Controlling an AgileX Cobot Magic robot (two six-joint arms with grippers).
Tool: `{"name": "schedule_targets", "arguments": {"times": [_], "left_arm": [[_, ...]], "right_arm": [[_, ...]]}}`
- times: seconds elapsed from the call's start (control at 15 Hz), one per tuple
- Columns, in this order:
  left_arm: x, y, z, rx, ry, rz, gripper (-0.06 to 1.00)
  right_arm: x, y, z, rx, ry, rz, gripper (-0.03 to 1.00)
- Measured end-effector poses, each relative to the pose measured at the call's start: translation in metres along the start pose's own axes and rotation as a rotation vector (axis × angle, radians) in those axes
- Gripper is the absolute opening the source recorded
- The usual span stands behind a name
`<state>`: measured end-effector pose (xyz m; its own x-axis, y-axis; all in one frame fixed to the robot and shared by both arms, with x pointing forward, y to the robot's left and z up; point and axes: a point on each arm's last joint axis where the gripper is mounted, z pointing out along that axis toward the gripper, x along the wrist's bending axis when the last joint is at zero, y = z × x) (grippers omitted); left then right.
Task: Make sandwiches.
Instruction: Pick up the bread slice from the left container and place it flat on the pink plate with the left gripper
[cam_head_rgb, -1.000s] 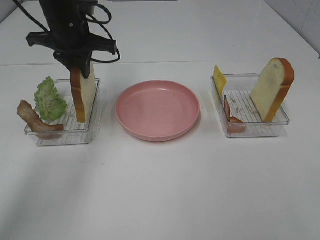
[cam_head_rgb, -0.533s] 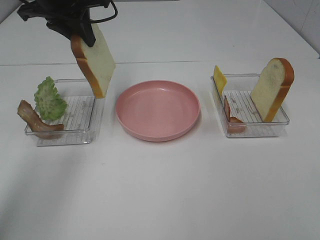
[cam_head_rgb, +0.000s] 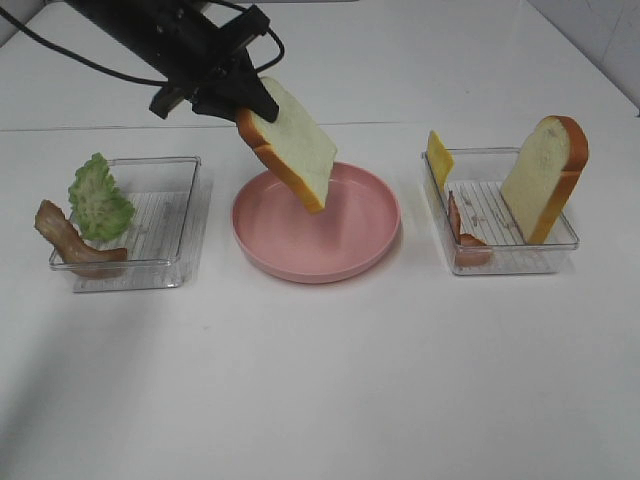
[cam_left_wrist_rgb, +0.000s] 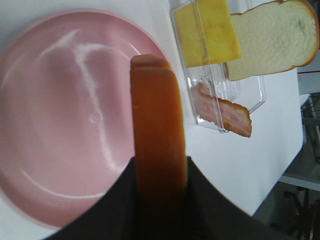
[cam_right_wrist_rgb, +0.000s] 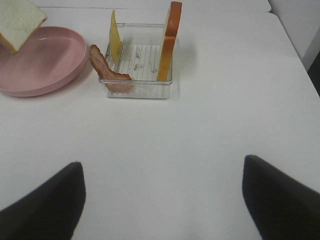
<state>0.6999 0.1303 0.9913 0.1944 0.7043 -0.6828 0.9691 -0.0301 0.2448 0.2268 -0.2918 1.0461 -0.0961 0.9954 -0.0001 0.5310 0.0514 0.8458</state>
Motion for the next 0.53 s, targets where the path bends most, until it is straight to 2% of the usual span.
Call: {"name": "schedule_targets", "arguments": {"times": [0.13, 0.27, 0.53], "left_arm": [[0.012, 0.0, 0.021, 0.019, -0.077, -0.033, 0.2], [0.025, -0.002, 0.04, 0.037, -0.121, -0.054, 0.2], [0.046, -0.005, 0.063, 0.044, -0.121, -0.09, 0.2]], "right_arm": [[0.0, 0.0, 0.0, 0.0, 0.0, 0.0, 0.81], [0.0, 0.0, 0.0, 0.0, 0.0, 0.0, 0.81], [0.0, 0.0, 0.0, 0.0, 0.0, 0.0, 0.81]]}}
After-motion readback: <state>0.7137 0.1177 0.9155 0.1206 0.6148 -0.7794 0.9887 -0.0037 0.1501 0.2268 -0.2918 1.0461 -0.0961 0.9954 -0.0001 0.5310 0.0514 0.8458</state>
